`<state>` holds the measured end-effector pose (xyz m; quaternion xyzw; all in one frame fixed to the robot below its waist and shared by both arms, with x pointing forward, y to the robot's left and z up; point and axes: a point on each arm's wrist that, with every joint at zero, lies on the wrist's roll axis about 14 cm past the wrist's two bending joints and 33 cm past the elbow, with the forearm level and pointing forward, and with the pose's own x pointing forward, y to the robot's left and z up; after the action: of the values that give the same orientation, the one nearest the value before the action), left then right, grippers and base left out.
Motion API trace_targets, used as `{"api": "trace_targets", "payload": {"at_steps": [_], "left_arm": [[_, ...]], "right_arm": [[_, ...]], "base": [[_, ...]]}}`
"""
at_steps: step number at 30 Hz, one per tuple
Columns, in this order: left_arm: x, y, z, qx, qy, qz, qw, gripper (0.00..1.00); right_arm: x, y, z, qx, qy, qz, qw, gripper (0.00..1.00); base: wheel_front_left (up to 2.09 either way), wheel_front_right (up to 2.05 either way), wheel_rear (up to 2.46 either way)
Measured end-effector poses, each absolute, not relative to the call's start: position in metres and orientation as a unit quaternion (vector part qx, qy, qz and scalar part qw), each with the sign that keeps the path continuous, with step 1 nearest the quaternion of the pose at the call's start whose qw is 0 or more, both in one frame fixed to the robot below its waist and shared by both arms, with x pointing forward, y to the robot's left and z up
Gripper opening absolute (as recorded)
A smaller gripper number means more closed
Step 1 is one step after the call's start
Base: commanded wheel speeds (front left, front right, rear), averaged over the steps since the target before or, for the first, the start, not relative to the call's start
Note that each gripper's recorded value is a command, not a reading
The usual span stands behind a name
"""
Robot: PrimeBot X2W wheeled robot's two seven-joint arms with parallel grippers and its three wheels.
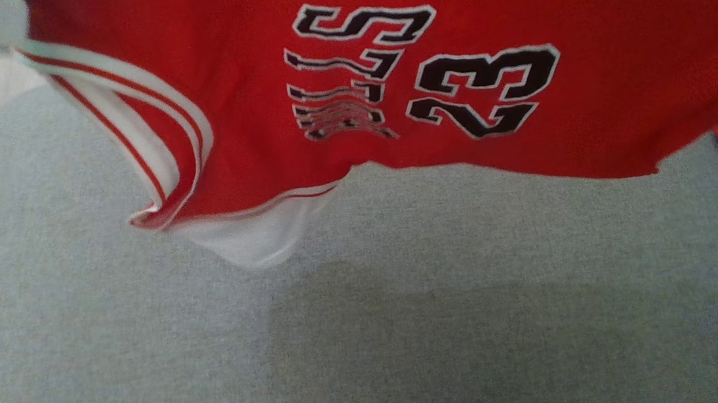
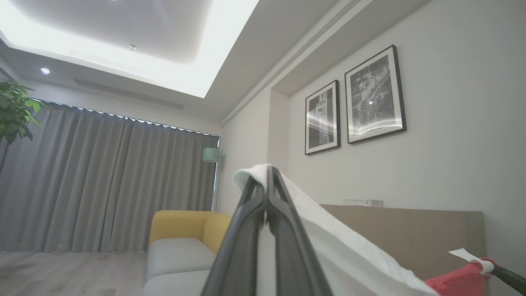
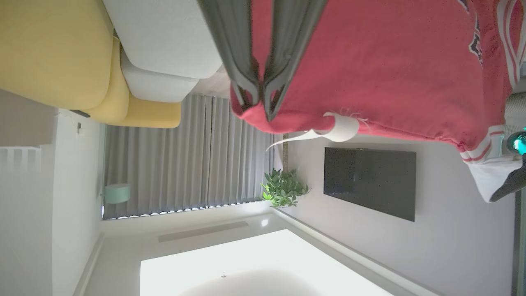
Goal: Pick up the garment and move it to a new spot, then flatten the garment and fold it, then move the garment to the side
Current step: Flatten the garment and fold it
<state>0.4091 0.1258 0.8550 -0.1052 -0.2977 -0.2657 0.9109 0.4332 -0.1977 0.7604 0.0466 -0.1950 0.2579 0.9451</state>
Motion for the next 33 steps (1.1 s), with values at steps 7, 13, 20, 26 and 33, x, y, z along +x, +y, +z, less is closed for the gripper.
{"api": "trace_targets", "payload": {"at_steps": [7, 13, 20, 26, 33], "left_arm": [[0.484, 0.122, 0.815, -0.116, -0.191, -0.253, 0.941, 0.0], [0.559, 0.115, 0.776, -0.1, -0.137, -0.235, 0.957, 0.0], [0.623, 0.109, 0.788, -0.094, -0.201, -0.231, 0.947, 0.0], [0.649, 0.098, 0.754, -0.108, -0.183, -0.245, 0.946, 0.0], [0.647, 0.106, 0.671, -0.125, -0.109, -0.248, 0.955, 0.0]], "right_arm": [[0.486, -0.193, 0.735, 0.009, -0.123, 0.243, 0.962, 0.0], [0.554, -0.175, 0.713, -0.012, -0.092, 0.235, 0.968, 0.0], [0.625, -0.182, 0.71, -0.05, -0.128, 0.2, 0.97, 0.0], [0.655, -0.193, 0.655, -0.077, -0.081, 0.189, 0.976, 0.0], [0.66, -0.193, 0.603, -0.066, -0.036, 0.195, 0.978, 0.0]], "base": [[0.0, 0.0, 0.0], [0.0, 0.0, 0.0], [0.0, 0.0, 0.0], [0.0, 0.0, 0.0], [0.0, 0.0, 0.0]]}}
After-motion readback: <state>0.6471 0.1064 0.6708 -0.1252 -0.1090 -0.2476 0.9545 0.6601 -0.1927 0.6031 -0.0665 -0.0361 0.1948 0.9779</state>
